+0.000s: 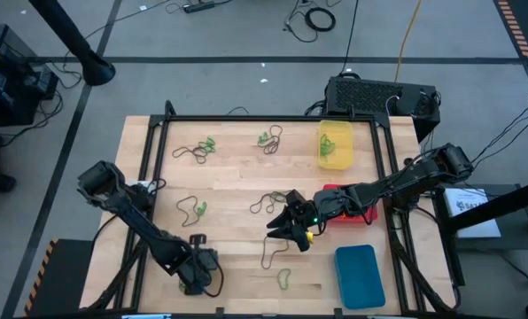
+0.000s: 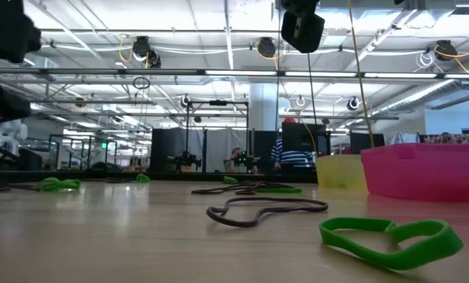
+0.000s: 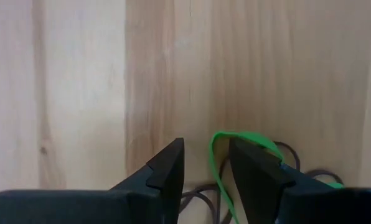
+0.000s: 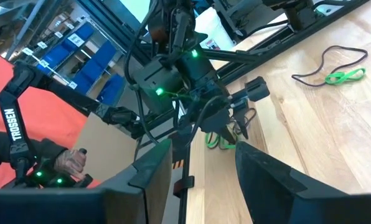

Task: Sort rubber bands into baskets
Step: Put the green rubber band into the yellow bin

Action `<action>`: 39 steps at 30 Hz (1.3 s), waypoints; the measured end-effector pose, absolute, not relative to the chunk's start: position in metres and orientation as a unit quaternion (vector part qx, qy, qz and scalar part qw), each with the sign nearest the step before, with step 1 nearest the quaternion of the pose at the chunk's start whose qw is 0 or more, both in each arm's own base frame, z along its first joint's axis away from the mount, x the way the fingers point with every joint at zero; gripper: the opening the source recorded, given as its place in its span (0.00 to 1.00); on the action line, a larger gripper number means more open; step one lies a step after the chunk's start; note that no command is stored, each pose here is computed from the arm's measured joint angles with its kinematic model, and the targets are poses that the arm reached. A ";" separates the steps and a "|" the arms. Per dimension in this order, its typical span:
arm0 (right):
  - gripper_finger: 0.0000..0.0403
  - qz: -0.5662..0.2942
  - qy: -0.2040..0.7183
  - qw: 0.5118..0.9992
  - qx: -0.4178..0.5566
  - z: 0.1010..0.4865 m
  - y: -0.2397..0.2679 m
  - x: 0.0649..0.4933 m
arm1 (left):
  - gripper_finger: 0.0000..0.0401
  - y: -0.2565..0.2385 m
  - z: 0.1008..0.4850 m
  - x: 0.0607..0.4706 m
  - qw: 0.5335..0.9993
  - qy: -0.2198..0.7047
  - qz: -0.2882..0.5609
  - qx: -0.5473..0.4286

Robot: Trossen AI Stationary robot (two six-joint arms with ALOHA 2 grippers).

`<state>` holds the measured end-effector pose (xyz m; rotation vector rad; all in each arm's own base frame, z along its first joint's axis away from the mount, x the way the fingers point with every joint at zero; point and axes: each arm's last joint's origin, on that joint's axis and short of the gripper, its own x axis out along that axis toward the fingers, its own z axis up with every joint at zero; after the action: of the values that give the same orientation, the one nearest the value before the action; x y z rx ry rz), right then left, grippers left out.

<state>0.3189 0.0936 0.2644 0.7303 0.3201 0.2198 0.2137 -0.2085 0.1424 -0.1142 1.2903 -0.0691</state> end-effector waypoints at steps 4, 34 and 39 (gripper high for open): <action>0.42 0.107 0.156 0.916 0.355 0.264 0.094 0.319 | 0.33 -0.210 0.137 0.215 0.794 0.605 -0.029 -0.053; 0.42 0.150 0.190 0.888 0.392 0.272 0.087 0.312 | 0.02 -0.207 0.200 0.268 0.840 0.536 -0.082 0.001; 0.42 0.118 0.242 0.877 0.398 0.286 0.074 0.286 | 0.02 -0.185 0.215 0.285 0.851 0.517 -0.035 0.089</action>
<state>0.2859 0.0743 0.2859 0.8310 0.5051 0.2468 0.2852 -0.1853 0.2152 0.1883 1.0884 -0.0730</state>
